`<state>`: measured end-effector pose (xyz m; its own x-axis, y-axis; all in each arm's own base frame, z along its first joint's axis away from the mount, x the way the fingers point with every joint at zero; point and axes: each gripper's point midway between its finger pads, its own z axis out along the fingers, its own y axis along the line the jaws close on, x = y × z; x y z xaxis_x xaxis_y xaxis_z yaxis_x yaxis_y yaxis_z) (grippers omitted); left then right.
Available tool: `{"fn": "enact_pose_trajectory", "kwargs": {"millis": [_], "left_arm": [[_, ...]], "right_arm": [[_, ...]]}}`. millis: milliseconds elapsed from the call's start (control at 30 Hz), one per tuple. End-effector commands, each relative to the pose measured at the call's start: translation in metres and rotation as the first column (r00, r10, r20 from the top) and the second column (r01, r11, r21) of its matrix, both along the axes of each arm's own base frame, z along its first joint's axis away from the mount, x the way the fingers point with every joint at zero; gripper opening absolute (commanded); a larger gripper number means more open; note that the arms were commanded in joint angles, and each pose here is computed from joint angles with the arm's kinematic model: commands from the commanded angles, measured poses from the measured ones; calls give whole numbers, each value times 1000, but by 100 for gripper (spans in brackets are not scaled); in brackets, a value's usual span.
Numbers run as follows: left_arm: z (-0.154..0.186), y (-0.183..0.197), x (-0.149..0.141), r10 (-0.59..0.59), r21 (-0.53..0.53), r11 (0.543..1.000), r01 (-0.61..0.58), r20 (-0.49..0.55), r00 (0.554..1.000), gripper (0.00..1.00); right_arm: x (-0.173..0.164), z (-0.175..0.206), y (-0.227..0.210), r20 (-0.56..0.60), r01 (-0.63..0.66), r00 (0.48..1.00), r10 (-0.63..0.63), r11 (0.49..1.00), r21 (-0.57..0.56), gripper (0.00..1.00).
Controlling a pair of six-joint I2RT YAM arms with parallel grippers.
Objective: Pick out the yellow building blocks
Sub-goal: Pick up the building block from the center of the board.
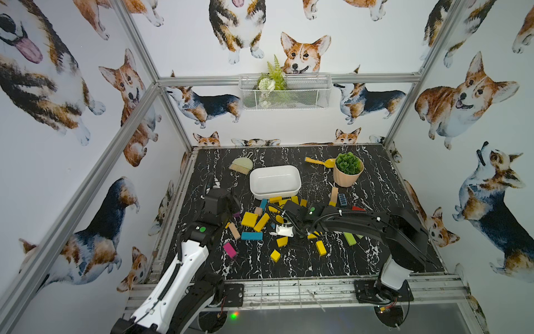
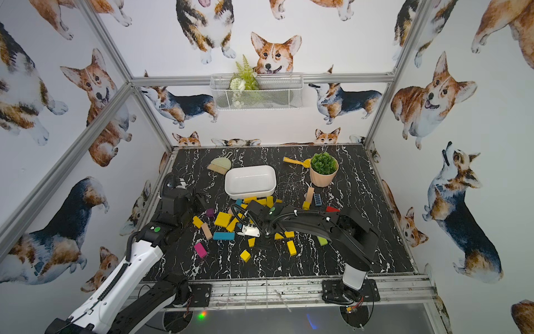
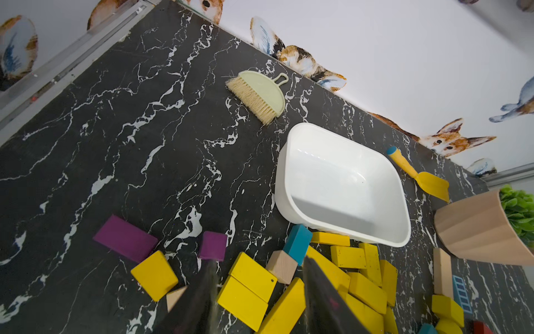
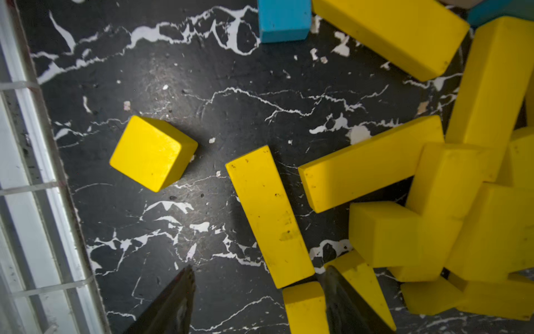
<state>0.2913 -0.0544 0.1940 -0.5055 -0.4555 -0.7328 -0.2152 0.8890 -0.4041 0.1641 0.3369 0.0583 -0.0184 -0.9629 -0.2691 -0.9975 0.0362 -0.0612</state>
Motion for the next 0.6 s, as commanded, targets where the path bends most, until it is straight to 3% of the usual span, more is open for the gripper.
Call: {"fn": "enact_pose_trajectory", "kwargs": {"millis": [0,200,567], "left_arm": [[-8,12,-17,72,-40,997,-73,-23,997,52],[2,24,-33,110,-36,993,-109,19,994,53],[10,25,-33,113,-35,993,-112,33,993,54]], "right_arm": [[5,-14,-12,31,-131,990,136,985,-115,65],[11,-26,-5,7,-122,992,124,987,-105,59],[11,-42,0,-40,-134,991,130,984,-114,51]]}}
